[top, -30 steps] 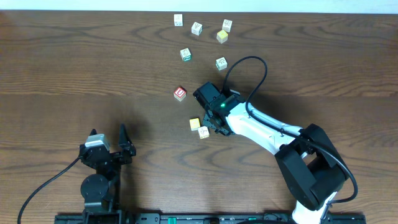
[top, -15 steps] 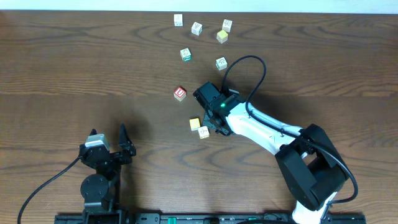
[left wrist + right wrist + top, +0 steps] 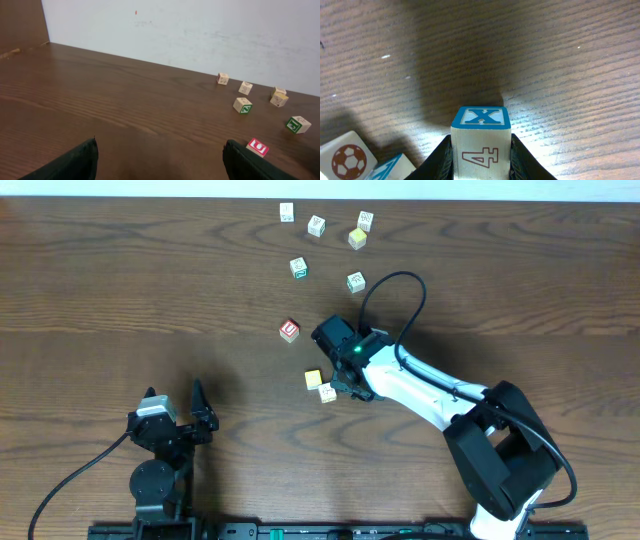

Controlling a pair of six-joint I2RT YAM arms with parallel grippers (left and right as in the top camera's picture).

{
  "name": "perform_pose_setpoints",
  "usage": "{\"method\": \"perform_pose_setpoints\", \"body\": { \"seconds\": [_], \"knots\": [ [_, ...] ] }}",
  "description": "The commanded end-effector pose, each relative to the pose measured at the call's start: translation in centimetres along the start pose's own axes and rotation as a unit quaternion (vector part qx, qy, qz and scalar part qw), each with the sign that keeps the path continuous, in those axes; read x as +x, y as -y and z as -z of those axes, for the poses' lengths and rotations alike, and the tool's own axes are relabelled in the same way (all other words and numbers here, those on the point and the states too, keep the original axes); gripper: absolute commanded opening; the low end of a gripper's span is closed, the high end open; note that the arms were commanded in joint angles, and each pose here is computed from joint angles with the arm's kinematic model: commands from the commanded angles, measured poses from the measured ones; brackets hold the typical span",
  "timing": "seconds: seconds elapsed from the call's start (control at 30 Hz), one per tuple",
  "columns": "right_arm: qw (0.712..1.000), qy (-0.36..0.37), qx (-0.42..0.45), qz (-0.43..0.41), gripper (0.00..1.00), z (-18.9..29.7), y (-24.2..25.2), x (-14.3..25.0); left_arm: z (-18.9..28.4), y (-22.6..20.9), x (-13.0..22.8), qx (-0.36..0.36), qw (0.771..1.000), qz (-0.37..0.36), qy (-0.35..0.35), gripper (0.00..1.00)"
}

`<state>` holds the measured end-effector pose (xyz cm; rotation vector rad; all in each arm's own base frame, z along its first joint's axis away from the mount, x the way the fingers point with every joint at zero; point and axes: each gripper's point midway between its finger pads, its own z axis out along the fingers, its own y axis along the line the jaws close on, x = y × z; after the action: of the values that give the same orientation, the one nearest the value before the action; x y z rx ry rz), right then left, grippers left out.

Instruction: Lift 5 blocks

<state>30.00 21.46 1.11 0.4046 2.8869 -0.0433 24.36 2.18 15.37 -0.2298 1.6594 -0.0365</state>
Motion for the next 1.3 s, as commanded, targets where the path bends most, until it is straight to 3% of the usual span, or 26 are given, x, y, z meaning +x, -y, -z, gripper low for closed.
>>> {"method": "perform_pose_setpoints", "body": {
  "seconds": [0.0,0.3,0.5,0.87,1.1,1.27],
  "knots": [
    [0.999,-0.009,0.006,0.037,0.22,-0.2,-0.4,1.7,-0.1,-0.6,1.7,-0.012,1.0,-0.007,-0.024,0.8],
    [0.998,0.011,0.009,0.058,0.38,0.1,-1.1,2.2,-0.1,-0.6,1.7,-0.012,1.0,-0.007,-0.024,0.8],
    [0.998,0.017,0.014,0.058,0.63,0.1,-0.9,2.0,-0.1,-0.6,1.7,-0.012,1.0,-0.007,-0.024,0.8],
    [0.997,0.041,0.027,0.061,0.65,0.1,-0.4,0.8,-0.1,-0.6,1.7,-0.012,1.0,-0.007,-0.024,0.8],
    [0.994,0.051,-0.007,0.094,0.67,0.2,-1.3,-1.8,-0.1,-0.6,1.7,-0.012,1.0,-0.007,-0.024,0.8],
    [0.986,0.055,-0.074,0.139,0.86,1.6,-3.4,-5.3,-0.1,-0.6,1.7,-0.012,1.0,-0.007,-0.024,0.8]
  ]
}}
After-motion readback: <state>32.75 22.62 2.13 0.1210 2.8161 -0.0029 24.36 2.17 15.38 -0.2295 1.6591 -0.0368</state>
